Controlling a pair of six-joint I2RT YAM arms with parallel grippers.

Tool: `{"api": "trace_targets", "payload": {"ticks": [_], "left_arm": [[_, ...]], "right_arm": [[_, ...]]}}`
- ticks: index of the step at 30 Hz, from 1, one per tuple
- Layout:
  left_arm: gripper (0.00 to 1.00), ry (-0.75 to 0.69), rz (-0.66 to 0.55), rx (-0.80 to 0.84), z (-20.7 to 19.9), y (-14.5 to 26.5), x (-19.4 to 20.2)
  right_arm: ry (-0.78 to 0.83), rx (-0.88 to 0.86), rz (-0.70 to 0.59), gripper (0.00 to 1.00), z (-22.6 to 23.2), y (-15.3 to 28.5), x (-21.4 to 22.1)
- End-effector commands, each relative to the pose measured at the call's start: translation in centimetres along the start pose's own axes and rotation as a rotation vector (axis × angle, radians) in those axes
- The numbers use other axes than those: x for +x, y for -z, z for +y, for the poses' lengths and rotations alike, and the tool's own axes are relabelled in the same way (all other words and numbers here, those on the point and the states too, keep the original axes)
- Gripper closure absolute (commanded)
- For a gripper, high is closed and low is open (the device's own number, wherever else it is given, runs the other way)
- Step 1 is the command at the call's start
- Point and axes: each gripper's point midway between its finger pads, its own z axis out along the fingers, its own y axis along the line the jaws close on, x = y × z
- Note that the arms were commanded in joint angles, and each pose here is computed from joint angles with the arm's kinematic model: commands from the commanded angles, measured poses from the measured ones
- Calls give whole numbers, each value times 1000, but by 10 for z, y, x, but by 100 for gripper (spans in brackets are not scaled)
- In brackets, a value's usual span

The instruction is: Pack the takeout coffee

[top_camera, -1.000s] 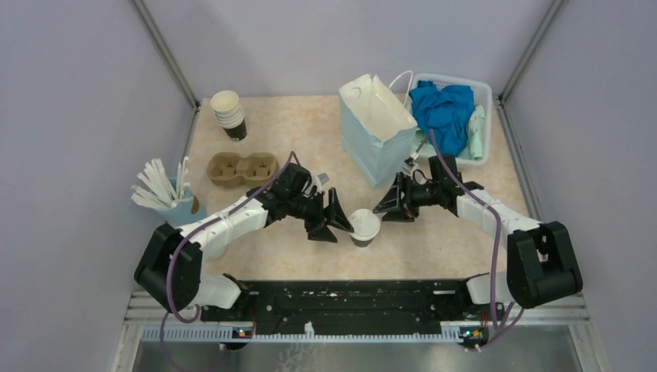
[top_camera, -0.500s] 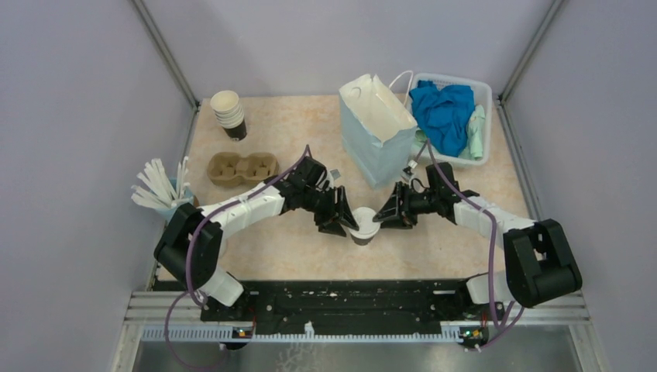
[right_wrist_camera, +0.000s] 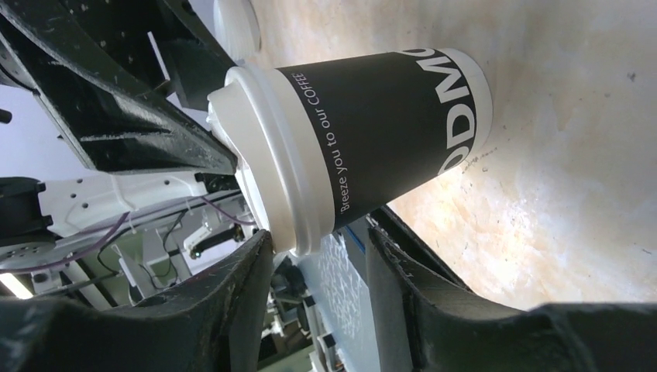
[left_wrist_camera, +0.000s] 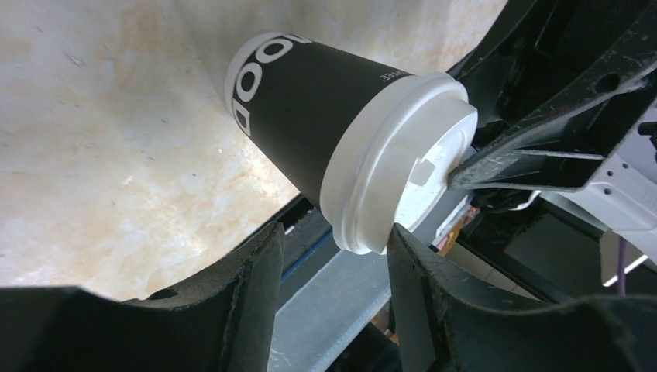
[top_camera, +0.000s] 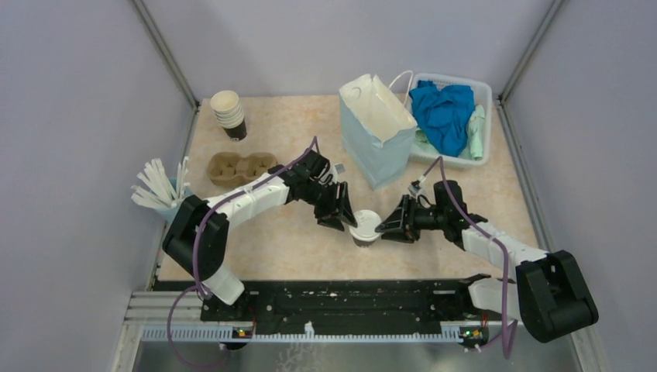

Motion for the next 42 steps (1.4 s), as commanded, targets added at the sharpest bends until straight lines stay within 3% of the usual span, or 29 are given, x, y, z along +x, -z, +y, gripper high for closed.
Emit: {"api": "trace_targets", "payload": {"ticks": [1, 6, 11, 13, 17, 19, 31, 42], "left_arm": [[38, -80, -41, -64, 14, 5, -18], [21, -119, -71, -2, -9, 20, -20], [16, -77, -121, 51, -17, 34, -15], [21, -47, -144, 42, -13, 37, -14], [44, -11, -144, 43, -7, 34, -15], [48, -2, -117, 56, -8, 29, -14], [54, 7, -78, 57, -3, 15, -21], [51, -4, -89, 36, -5, 21, -21]], "right_arm": [[14, 17, -28, 50, 3, 1, -5], [58, 40, -17, 42, 13, 3, -13], [67, 26, -42, 38, 20, 9, -22], [68, 28, -38, 38, 19, 8, -23], [68, 30, -25, 41, 17, 5, -24], [70, 28, -21, 42, 17, 3, -26], [80, 23, -13, 48, 21, -4, -29], [77, 24, -8, 48, 19, -6, -28]]}}
